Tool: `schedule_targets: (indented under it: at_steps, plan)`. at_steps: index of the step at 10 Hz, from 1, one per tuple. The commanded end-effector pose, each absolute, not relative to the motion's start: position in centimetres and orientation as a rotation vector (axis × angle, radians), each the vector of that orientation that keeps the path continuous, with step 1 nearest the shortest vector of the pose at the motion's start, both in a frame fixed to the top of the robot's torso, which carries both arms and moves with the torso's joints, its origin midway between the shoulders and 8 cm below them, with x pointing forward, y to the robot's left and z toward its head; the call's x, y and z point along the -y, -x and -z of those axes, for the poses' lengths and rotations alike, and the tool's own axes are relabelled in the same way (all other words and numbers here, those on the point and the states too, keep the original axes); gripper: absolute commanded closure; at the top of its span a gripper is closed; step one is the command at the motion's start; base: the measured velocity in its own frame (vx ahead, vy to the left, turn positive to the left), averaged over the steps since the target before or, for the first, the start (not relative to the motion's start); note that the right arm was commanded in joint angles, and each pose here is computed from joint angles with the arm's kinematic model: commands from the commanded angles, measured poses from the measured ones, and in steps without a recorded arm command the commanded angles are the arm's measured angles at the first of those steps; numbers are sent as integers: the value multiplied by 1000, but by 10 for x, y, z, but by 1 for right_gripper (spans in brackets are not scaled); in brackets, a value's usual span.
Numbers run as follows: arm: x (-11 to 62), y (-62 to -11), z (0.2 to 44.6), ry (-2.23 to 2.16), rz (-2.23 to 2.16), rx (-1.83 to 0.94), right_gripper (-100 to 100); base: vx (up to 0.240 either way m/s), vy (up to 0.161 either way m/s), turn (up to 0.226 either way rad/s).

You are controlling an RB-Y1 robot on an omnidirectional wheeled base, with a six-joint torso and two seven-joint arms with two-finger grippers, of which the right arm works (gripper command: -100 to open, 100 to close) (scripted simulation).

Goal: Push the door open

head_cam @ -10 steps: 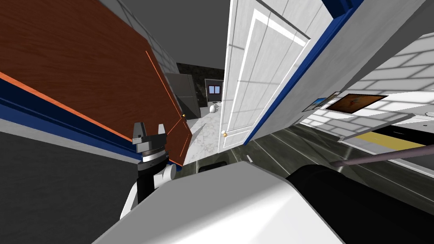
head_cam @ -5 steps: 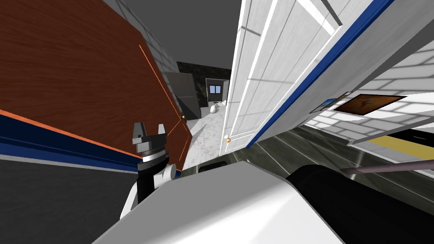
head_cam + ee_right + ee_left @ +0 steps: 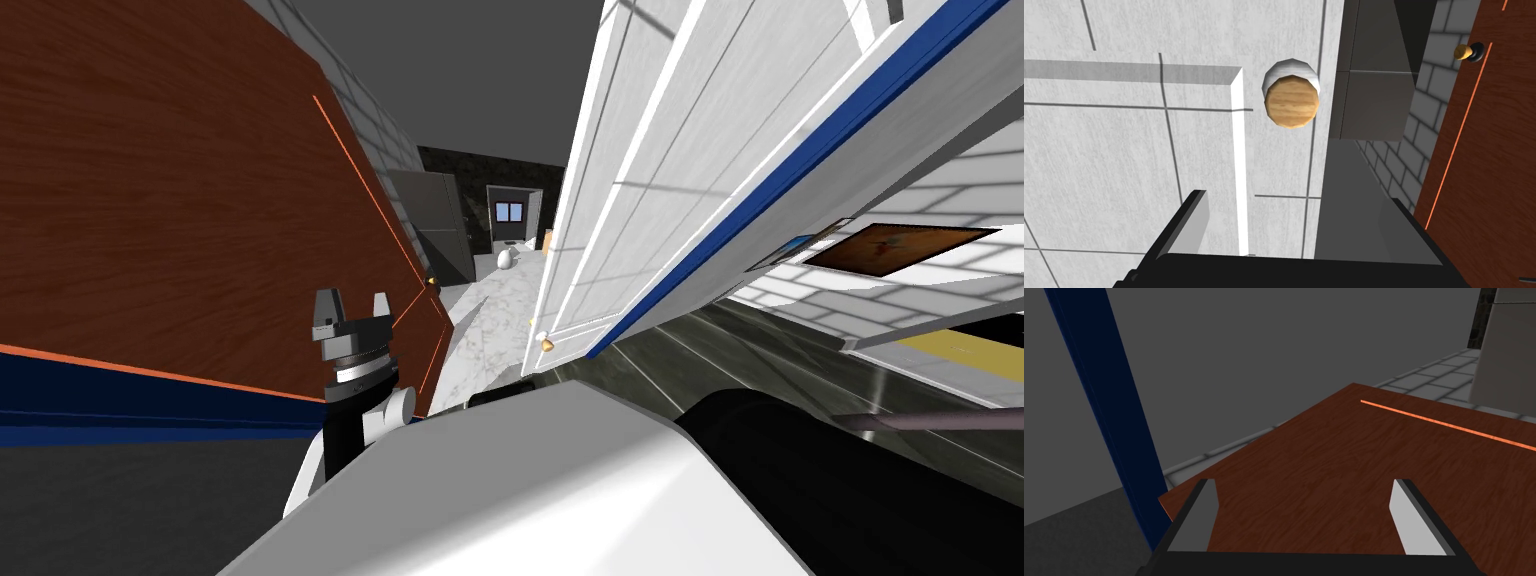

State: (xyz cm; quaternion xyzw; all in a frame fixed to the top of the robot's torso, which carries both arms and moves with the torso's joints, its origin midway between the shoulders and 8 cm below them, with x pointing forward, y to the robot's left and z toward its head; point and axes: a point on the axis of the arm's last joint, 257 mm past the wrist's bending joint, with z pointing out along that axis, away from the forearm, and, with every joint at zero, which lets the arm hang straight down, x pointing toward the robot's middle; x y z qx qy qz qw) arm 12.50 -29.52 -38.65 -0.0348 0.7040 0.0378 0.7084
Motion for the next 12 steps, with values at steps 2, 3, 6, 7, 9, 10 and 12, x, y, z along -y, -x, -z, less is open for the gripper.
schedule_targets:
  at_steps: [2,3,6,7,9,10,12]
  plan:
    - [292,-121,389,78,-83,-1566,-100,123,-2,8]
    - [302,-122,389,105,-76,-1573,-100,93,27,2]
    - [315,-128,389,122,-65,-1581,-100,168,34,33]
    - [318,-130,389,119,-62,-1582,-100,198,32,44]
    - [318,-135,390,99,-58,-1581,-100,191,31,32]
    - [317,-138,391,84,-58,-1579,-100,186,41,33]
    - [315,-139,392,74,-59,-1577,-100,122,11,20]
